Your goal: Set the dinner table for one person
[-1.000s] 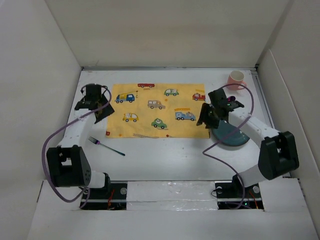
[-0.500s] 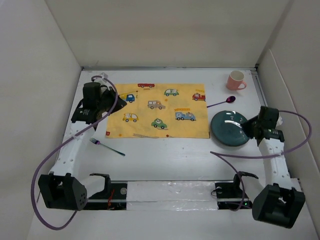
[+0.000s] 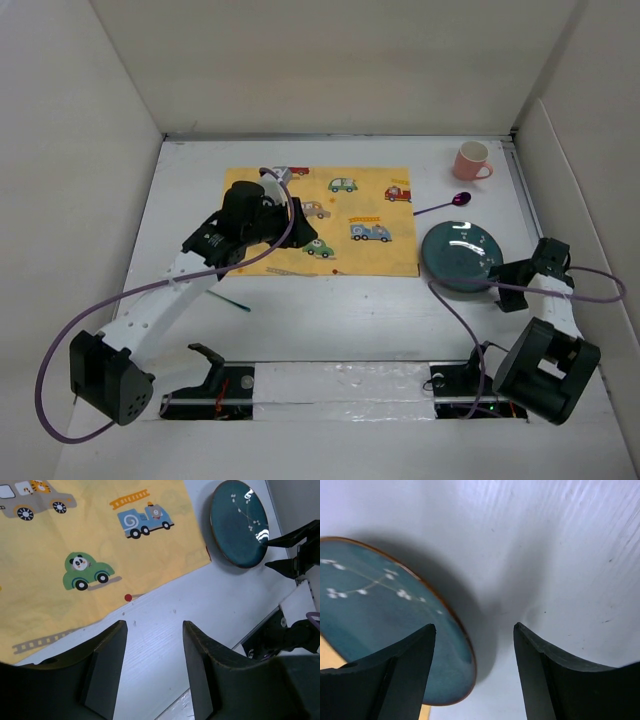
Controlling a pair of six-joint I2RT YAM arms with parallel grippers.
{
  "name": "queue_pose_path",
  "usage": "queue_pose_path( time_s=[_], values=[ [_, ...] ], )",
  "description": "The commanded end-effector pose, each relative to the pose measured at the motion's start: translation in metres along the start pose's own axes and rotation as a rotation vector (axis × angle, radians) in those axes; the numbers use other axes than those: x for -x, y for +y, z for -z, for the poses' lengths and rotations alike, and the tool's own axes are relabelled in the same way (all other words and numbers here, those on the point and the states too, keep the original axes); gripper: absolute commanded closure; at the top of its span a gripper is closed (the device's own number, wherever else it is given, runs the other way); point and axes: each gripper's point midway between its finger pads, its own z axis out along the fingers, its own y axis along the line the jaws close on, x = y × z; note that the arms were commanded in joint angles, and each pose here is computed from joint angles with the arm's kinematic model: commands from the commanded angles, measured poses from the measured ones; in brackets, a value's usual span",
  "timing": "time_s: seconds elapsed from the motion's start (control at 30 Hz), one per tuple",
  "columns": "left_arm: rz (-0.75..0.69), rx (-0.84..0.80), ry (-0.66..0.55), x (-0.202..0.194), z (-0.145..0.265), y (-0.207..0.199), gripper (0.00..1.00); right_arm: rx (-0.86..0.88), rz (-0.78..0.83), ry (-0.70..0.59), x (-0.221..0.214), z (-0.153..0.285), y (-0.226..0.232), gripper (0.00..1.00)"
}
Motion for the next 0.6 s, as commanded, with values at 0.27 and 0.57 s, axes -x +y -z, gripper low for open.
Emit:
queue_pose_path(
  time_s=[0.27,0.57],
  values=[
    [-0.052,-0.03,-0.015,0.004,0.006,-0.005,0.51,0.098,-0.062,0.196,-0.042,-0.036,0.006,0.36],
    [-0.055,0.021,-0.047,0.016,0.012,-0.001,0.53,0.065,-0.132,0.185,-0.039,-0.047,0.004,0.8]
  ],
)
